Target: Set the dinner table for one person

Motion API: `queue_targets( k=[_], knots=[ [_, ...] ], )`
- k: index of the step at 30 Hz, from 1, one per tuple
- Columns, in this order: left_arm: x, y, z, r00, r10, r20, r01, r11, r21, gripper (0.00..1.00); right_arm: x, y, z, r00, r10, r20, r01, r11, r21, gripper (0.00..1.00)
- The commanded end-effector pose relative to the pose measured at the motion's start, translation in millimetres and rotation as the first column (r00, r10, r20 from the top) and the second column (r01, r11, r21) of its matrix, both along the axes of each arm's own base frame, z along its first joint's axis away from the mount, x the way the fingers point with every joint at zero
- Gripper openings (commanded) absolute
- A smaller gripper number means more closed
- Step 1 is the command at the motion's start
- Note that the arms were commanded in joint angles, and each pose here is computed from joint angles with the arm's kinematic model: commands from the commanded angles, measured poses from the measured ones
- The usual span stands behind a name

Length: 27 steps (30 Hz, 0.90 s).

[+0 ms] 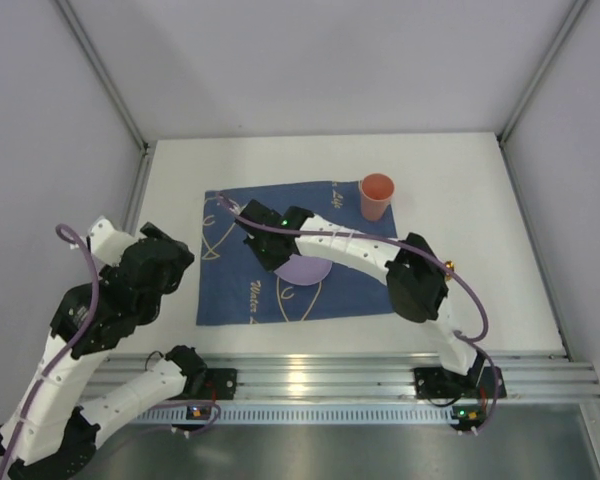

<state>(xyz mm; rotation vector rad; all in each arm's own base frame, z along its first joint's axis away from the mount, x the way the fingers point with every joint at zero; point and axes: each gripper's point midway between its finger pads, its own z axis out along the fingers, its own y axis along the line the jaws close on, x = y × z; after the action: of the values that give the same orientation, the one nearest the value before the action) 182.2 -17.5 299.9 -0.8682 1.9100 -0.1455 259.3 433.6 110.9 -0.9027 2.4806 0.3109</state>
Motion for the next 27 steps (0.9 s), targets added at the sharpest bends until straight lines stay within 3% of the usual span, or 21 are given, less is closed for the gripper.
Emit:
queue_targets(
  k=[1,6,7,11,15,16,20,23,27],
  knots=[
    [-27.7,14.8,-28.6,0.985,-0.018,-0.171,0.035,0.995,0.098,0.80,-0.4,38.3,13.7,1.000,0.023,-0.001,-0.023,0.988,0.156,0.00],
    [-23.8,6.0,-36.9,0.974,-0.050,-0.219,0.077,0.990,0.115,0.81,-6.2,35.7,-6.5,0.998,0.037,-0.042,-0.031,0.991,0.129,0.00],
    [-21.5,3.9,-36.4,0.974,-0.060,-0.216,0.086,0.989,0.116,0.81,-8.6,34.9,-4.2,0.998,0.052,-0.045,-0.046,0.990,0.130,0.03],
    [-5.6,-8.3,-29.7,0.979,-0.101,-0.179,0.124,0.985,0.121,0.81,-11.6,32.1,39.7,0.997,0.077,0.002,-0.075,0.976,0.204,0.35],
    [15.4,-22.9,-29.7,0.972,-0.139,-0.191,0.172,0.971,0.169,0.82,-1.6,6.4,115.0,0.996,0.019,0.084,-0.043,0.953,0.299,0.40],
    [20.1,-26.7,-29.5,0.968,-0.158,-0.194,0.195,0.963,0.185,0.82,-1.2,-8.1,147.0,0.993,-0.014,0.115,-0.027,0.939,0.344,0.40],
    [43.5,-50.7,-36.4,0.955,-0.227,-0.192,0.263,0.945,0.194,0.84,26.4,-95.2,190.1,0.961,-0.218,0.169,0.142,0.916,0.376,0.45],
    [64.4,-72.5,-45.3,0.943,-0.279,-0.180,0.311,0.931,0.189,0.84,33.4,-179.8,180.7,0.909,-0.381,0.167,0.315,0.893,0.323,0.47],
    [85.8,-104.4,-70.4,0.910,-0.357,-0.209,0.393,0.905,0.162,0.84,19.3,-280.8,108.6,0.829,-0.551,0.089,0.537,0.831,0.145,0.51]
  ],
)
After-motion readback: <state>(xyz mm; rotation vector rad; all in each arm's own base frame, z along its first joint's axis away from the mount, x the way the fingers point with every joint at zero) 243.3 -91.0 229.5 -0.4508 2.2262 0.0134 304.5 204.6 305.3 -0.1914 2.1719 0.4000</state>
